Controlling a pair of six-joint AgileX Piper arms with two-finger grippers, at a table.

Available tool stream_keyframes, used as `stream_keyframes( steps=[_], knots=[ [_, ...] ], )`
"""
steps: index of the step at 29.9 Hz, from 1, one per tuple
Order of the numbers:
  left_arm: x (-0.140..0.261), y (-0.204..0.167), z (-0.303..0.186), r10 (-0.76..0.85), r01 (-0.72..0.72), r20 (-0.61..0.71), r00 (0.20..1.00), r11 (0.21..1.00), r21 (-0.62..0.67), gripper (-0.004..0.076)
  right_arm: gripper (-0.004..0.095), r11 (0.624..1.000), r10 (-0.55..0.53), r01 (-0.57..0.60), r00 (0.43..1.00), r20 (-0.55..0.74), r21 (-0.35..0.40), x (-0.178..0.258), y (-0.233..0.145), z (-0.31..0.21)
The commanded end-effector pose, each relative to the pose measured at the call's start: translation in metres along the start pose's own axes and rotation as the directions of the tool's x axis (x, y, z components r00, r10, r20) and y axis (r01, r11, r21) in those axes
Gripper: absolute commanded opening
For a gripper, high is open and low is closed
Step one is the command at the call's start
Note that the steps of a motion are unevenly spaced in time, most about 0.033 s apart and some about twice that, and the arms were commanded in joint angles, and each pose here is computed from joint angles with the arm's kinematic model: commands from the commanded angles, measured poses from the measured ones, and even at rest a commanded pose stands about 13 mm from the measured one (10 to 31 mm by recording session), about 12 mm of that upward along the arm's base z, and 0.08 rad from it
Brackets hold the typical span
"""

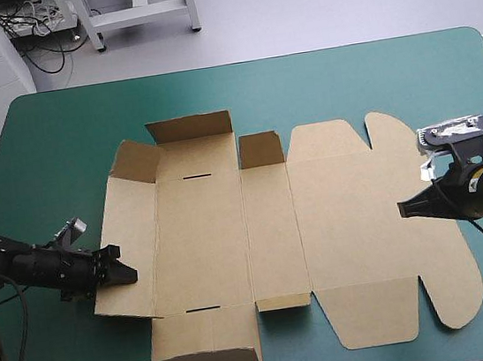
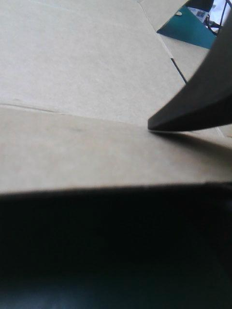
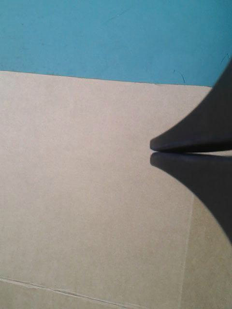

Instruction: Fold the box

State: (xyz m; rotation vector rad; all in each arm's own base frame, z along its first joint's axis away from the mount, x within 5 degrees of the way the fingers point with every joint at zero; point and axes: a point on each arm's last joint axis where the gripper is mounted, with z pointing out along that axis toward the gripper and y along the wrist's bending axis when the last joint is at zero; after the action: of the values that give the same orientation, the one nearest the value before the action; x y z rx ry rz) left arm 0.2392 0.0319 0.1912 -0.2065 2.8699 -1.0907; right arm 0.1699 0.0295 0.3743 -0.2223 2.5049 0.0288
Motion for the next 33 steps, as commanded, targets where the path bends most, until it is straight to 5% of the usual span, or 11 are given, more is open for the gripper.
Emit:
stream_keyframes(
  steps=[1,2,9,15,24,33],
  knots=[
    [0.003,-0.020,-0.007,-0.023,0.025,-0.020,1.000,0.991,0.130,0.0027,-0.0023,1.000,-0.001,0.001,0.997,0.077,0.003,-0.006,-0.001,-0.010],
    [0.002,-0.021,-0.007,-0.019,0.019,-0.006,1.000,0.989,0.148,-0.0036,-0.0023,1.000,-0.001,0.001,0.997,0.077,0.003,-0.006,-0.001,-0.010],
    [-0.007,-0.040,-0.015,0.064,-0.084,0.095,0.993,0.972,0.218,-0.0029,-0.0023,1.000,0.000,0.000,0.998,0.069,0.002,-0.006,-0.001,-0.010],
    [-0.025,-0.085,-0.032,0.252,-0.263,0.108,0.962,0.958,0.112,-0.0030,-0.0023,1.000,0.000,0.000,0.997,0.071,0.002,-0.006,-0.001,-0.010],
    [-0.047,-0.199,-0.089,0.599,-0.577,0.202,0.775,0.801,-0.161,-0.0030,-0.0023,1.000,-0.002,0.001,0.992,0.127,0.008,-0.013,-0.002,-0.022],
    [-0.040,-0.271,-0.135,0.757,-0.666,0.295,0.584,0.654,-0.359,-0.0030,-0.0023,0.999,-0.018,0.009,0.981,0.191,0.050,-0.022,-0.007,-0.047]
  ],
)
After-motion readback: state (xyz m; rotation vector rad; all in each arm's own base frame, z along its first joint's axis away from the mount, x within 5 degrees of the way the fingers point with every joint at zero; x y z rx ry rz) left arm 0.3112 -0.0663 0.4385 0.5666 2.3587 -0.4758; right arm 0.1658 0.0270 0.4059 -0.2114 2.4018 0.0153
